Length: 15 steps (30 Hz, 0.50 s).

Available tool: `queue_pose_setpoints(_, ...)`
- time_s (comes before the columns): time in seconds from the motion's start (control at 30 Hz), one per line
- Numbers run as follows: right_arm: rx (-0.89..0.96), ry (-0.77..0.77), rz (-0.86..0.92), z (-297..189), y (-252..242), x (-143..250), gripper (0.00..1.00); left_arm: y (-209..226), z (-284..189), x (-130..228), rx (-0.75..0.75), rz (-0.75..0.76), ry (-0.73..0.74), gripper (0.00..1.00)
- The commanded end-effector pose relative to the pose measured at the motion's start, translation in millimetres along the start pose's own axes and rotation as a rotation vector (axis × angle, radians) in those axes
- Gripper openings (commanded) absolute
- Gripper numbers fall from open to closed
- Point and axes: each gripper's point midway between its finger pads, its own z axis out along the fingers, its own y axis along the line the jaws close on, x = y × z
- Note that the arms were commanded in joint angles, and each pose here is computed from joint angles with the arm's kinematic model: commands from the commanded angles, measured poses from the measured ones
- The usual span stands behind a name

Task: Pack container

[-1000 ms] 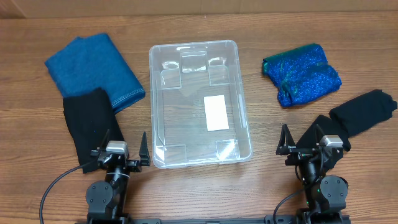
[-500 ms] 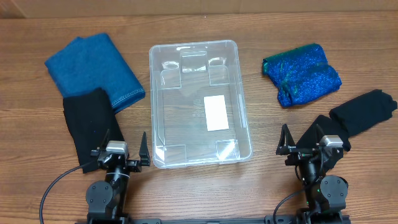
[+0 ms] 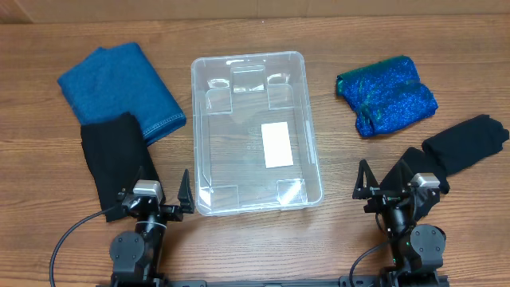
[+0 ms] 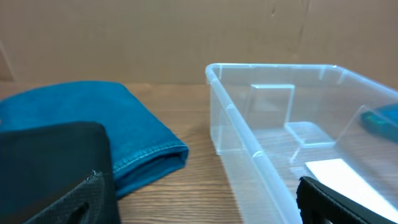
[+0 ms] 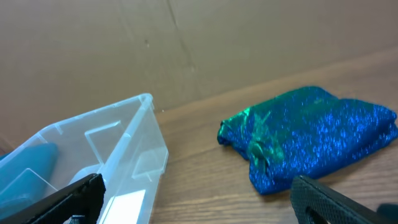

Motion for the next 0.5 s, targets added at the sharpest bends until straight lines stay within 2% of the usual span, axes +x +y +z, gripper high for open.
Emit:
queue_pose_setpoints(0.0, 0.079, -0.075, 0.05, -7, -4, -40, 1.0, -11, -18, -47, 0.036, -0.084, -0.021, 1.0)
queue_pose_setpoints(0.07, 0.128, -0.079, 0.043, -6, -2, -67, 1.0, -15, -30, -85, 0.036, -0.058, -0.022, 1.0)
queue_pose_setpoints(0.2, 0.254, 0.122, -0.022, 20, 1, -112, 1.0, -8, -25, -140, -0.047, -0.047, 0.097, 1.0)
queue_pose_setpoints(0.27, 0.328, 0.269, -0.021, 39, -4, -123, 1.0, -8, -13, -147, -0.056, -0.028, 0.209, 1.0)
queue_pose_setpoints(0.37, 0.423, 0.567, 0.028, 76, -19, -129, 1.0, -7, 3, -145, -0.069, -0.001, 0.413, 1.0)
queue_pose_setpoints(0.43, 0.469, 0.69, 0.071, 95, -34, -126, 1.0, -7, 10, -144, -0.075, -0.006, 0.503, 1.0)
queue_pose_setpoints(0.47, 0.477, 0.704, 0.082, 101, -40, -123, 1.0, -6, 11, -144, -0.076, -0.006, 0.512, 1.0)
